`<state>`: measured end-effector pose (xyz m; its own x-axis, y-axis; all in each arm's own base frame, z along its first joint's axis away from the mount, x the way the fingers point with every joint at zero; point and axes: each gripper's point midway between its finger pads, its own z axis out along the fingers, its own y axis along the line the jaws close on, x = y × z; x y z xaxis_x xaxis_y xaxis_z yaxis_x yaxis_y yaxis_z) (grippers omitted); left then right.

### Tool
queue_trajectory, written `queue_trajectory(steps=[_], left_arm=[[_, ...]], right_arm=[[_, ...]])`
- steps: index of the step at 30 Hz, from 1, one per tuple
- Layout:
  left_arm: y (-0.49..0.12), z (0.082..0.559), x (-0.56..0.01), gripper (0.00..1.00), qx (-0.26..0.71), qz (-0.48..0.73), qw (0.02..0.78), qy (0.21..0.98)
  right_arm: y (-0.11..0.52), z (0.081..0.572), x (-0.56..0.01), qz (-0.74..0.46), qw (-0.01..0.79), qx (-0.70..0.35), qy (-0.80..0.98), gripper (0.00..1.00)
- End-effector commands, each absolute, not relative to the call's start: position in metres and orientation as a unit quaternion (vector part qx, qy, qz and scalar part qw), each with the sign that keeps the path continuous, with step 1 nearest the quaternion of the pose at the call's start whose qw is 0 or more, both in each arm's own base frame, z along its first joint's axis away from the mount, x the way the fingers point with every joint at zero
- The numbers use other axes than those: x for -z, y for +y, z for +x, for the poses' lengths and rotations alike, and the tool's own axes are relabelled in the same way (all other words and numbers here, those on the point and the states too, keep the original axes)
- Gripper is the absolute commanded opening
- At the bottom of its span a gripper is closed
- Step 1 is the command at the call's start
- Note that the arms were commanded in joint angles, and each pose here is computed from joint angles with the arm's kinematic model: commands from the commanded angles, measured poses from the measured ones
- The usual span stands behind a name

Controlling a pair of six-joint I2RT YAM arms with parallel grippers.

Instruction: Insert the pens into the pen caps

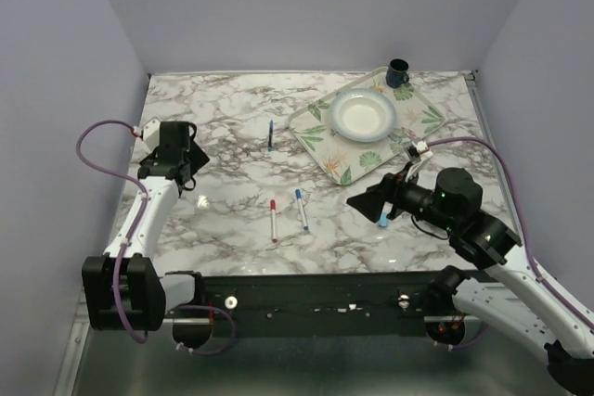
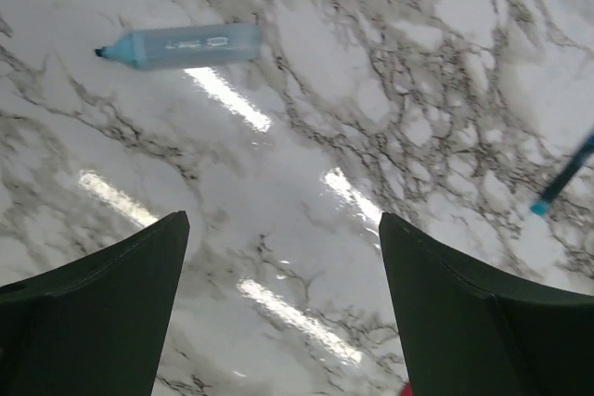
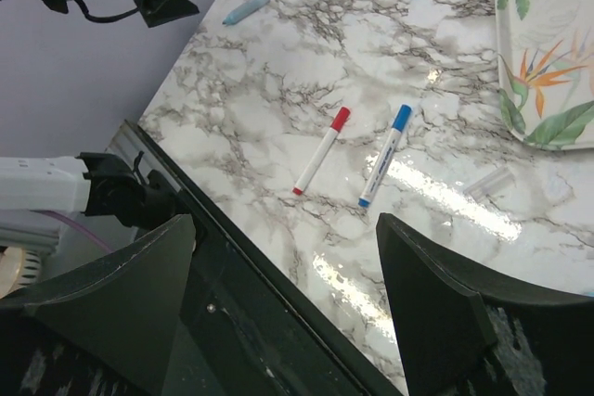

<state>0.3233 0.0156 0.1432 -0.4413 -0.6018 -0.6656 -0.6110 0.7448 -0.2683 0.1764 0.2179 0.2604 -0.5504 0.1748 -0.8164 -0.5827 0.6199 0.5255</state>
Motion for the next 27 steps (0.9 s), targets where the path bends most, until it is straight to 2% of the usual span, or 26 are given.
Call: queue_trajectory(steps=[1, 3, 4, 7, 9, 12, 14, 19, 27], left_arm=[[0.066, 0.328, -0.156, 0.91, -0.124, -0.327, 0.436, 0.829], [0.103, 0.309, -0.154, 0.9, -0.168, -0.435, 0.4, 0.789], [0.108, 0.307, -0.154, 0.89, -0.156, -0.506, 0.395, 0.751], [0.123, 0.297, -0.151, 0.93, -0.173, -0.58, 0.357, 0.712], [0.122, 0.302, -0.147, 0.97, -0.153, -0.629, 0.334, 0.685], [0.115, 0.314, -0.135, 0.97, -0.091, -0.699, 0.288, 0.648], [0.11, 0.318, -0.123, 0.96, -0.083, -0.727, 0.255, 0.633], [0.105, 0.347, -0.105, 0.93, -0.05, -0.784, 0.227, 0.576], [0.111, 0.367, -0.055, 0.88, -0.077, -0.823, 0.198, 0.527]], right_arm=[[0.216, 0.177, -0.267, -0.148, 0.477, -0.411, 0.762, 0.86], [0.216, 0.178, -0.271, -0.158, 0.483, -0.408, 0.759, 0.86], [0.214, 0.18, -0.267, -0.155, 0.479, -0.397, 0.767, 0.86], [0.213, 0.185, -0.269, -0.164, 0.478, -0.378, 0.775, 0.86], [0.216, 0.185, -0.273, -0.167, 0.476, -0.38, 0.775, 0.86], [0.224, 0.186, -0.273, -0.174, 0.461, -0.391, 0.778, 0.86], [0.227, 0.185, -0.274, -0.18, 0.456, -0.394, 0.778, 0.85], [0.226, 0.191, -0.276, -0.182, 0.439, -0.369, 0.799, 0.85], [0.222, 0.196, -0.288, -0.178, 0.43, -0.345, 0.815, 0.84]])
